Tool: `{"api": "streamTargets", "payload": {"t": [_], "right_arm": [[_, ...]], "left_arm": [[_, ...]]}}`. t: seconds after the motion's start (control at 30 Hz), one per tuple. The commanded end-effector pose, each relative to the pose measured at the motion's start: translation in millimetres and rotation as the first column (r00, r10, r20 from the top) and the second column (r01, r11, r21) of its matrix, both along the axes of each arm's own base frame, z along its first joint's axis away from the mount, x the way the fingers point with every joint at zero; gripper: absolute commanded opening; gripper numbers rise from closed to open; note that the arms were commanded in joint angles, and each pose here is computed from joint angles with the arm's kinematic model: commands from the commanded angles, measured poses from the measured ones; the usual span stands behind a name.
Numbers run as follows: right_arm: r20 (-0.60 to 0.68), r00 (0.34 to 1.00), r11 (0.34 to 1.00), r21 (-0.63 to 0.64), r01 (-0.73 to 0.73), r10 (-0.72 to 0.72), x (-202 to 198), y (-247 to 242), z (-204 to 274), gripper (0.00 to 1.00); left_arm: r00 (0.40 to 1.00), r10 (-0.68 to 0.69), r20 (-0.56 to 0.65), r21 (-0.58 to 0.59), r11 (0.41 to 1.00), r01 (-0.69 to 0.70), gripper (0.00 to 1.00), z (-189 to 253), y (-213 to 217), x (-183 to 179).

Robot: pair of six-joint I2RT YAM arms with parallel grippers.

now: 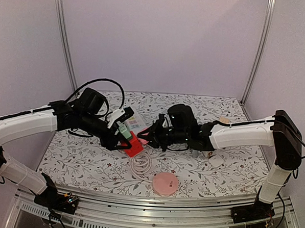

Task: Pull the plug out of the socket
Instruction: Remove the plug from the socket.

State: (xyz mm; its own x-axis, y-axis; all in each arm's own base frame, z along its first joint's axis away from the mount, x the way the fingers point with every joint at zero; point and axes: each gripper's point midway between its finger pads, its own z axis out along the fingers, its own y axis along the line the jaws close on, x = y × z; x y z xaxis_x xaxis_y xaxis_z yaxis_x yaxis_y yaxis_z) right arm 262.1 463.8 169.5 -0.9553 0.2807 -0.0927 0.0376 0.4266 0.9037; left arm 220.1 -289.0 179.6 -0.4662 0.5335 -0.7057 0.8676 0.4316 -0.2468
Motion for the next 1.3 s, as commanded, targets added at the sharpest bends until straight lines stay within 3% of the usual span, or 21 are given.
{"api": "streamTargets", "payload": {"t": [0.0,1.0,1.27], "right_arm": [[-0.01,0.995,0.986,-0.136,0.094,-0.096,15,-34,-30,0.0],[0.003,0.995,0.985,-0.141,0.098,-0.098,16,-36,-22,0.0],[0.007,0.995,0.989,-0.103,0.102,-0.101,18,-31,-6,0.0]], "left_arm": [[0.998,0.022,0.064,-0.091,0.996,-0.016,0.2,34,0,15],[0.998,0.027,0.048,-0.092,0.996,-0.022,0.2,30,1,18],[0.997,0.019,0.08,0.01,1.0,-0.02,0.2,12,1,15]]}}
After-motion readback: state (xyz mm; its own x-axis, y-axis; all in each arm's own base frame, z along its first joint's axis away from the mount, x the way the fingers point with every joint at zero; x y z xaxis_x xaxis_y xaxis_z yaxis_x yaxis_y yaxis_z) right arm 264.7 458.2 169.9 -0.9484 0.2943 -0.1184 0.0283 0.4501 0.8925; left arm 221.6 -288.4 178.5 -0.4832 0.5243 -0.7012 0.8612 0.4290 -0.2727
